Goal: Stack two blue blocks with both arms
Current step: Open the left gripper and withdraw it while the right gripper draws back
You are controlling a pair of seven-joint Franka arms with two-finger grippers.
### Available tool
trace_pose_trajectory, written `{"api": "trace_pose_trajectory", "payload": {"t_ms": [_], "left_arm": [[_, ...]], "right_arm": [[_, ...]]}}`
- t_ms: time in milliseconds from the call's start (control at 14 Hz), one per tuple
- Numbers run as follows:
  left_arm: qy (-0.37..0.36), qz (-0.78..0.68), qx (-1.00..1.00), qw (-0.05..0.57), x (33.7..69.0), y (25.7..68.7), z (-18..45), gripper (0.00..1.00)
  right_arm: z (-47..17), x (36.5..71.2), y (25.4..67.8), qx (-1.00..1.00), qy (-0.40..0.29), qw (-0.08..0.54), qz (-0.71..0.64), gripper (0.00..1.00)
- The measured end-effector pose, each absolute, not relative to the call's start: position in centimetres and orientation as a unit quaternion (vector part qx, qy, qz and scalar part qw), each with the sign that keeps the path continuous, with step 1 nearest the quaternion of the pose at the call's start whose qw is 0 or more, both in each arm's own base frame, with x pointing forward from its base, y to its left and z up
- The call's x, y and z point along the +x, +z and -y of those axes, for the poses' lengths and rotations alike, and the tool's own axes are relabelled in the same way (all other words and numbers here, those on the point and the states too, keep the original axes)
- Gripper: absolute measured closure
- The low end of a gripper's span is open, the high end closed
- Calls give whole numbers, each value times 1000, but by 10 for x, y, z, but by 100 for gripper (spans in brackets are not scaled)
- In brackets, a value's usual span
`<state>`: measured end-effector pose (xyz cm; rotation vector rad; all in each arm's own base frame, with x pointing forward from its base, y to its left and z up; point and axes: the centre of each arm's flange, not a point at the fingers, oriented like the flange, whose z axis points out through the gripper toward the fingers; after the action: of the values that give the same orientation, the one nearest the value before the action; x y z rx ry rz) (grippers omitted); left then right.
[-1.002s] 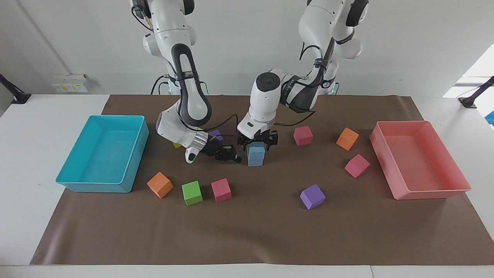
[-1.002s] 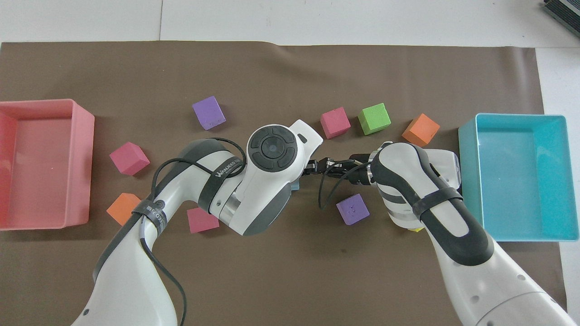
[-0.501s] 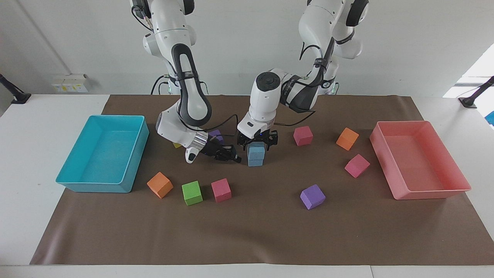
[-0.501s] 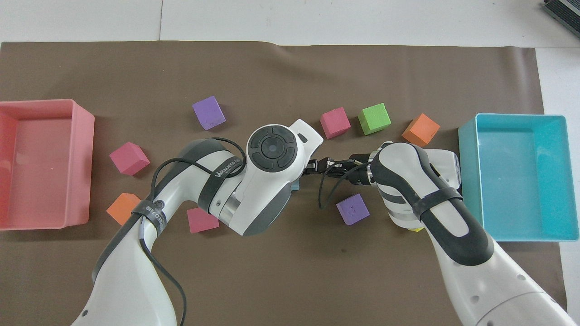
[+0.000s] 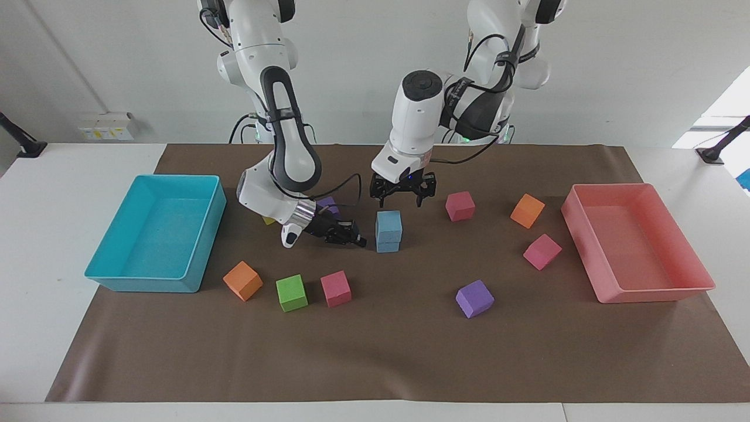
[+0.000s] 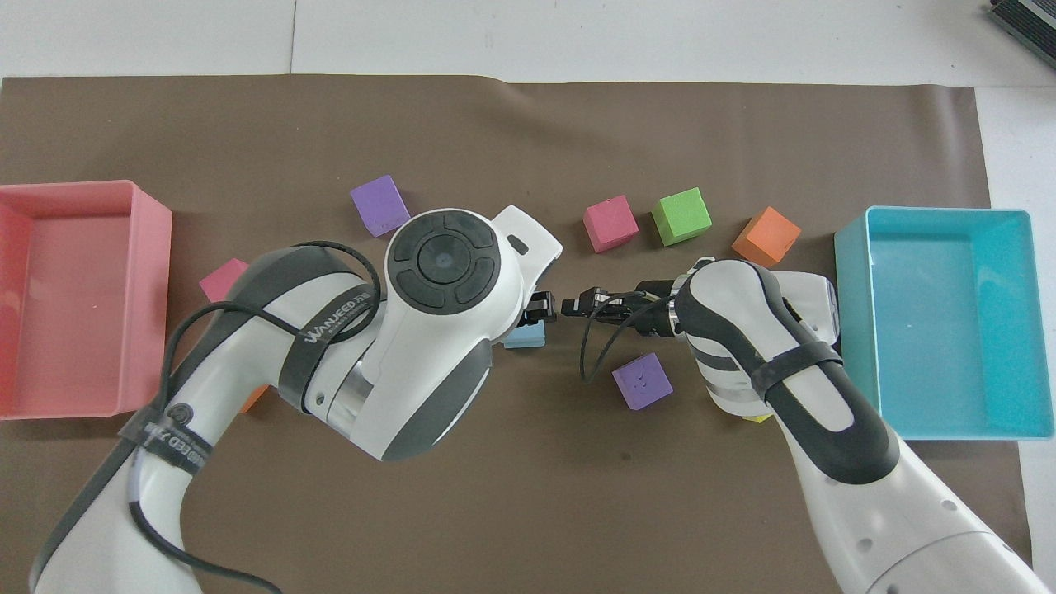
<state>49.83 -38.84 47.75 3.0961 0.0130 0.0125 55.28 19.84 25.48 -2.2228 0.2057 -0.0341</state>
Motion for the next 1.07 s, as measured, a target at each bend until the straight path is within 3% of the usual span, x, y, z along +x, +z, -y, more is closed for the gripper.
{"api": "trace_pose_trajectory", "payload": {"t_ms": [430,644,1074], "left_arm": [[12,37,999,18,498,525,266,0],[13,63,998,15,504,546,202,0],[46,123,991,14,529,620,103,0]], "right_arm": [[-197,557,265,-894,-28,440,-74,99],[-195,562,277,-899,-38,433,-55,71],[-175,573,294,-903,-59,423,-49,1]]}}
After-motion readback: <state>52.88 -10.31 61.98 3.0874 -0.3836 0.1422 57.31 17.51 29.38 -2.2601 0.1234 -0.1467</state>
